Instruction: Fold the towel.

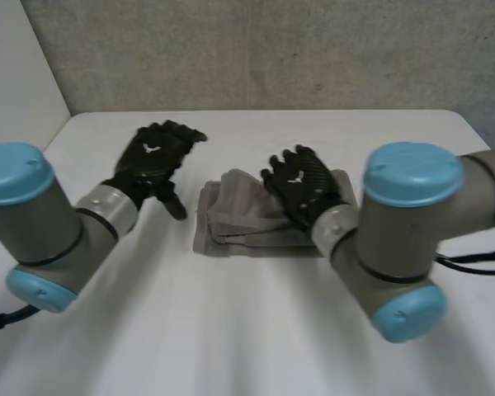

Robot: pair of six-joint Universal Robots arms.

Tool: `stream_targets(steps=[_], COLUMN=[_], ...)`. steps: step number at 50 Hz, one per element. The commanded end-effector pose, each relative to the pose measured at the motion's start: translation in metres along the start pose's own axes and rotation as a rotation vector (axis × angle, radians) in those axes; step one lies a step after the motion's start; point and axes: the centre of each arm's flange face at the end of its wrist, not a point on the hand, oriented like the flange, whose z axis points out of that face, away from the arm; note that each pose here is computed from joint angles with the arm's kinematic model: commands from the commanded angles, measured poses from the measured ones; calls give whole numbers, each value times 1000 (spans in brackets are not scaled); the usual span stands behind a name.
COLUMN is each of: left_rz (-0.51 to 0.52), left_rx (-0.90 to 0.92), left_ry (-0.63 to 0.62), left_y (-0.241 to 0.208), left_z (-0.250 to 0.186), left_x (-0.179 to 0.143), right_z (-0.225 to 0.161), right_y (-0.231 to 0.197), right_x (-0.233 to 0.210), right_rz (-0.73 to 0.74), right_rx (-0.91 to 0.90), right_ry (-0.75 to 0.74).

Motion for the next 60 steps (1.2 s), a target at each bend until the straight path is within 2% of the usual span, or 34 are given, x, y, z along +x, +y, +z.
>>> stream_targets(steps=[1,6,8,14,25,34,37,39,42,44,45,47,52,60], left_rz=[-77,-130,-188,-269,-291,-296,-291,-287,-281,-273,-273,-262,-236,-239], left_rx=[10,32,36,21,-60,-91,-80,-78,-76,-79,-79,-105,-146,-175], left_ry=[91,139,158,189,197,189,144,33,-33,-157,-158,-242,-311,-306], left_y=[3,5,9,26,63,71,67,67,66,68,68,74,83,82], left_z=[10,28,41,62,85,87,89,91,92,93,93,89,82,70], left_x=[36,56,63,75,82,83,77,62,52,31,31,16,3,5], right_z=[-19,-20,-20,-19,-16,-11,-10,-10,-10,-10,-10,-10,-8,-6], right_y=[47,71,83,87,84,89,90,90,90,90,90,91,94,102], right_x=[10,19,21,21,26,24,23,23,23,23,23,23,21,15], right_rz=[99,121,124,135,149,184,184,184,186,186,186,186,186,188], right_rx=[-124,-177,-193,-188,-160,-161,-164,-162,-162,-162,-162,-158,-156,-172], right_ry=[-30,-5,10,26,55,58,56,56,56,56,56,59,60,51])
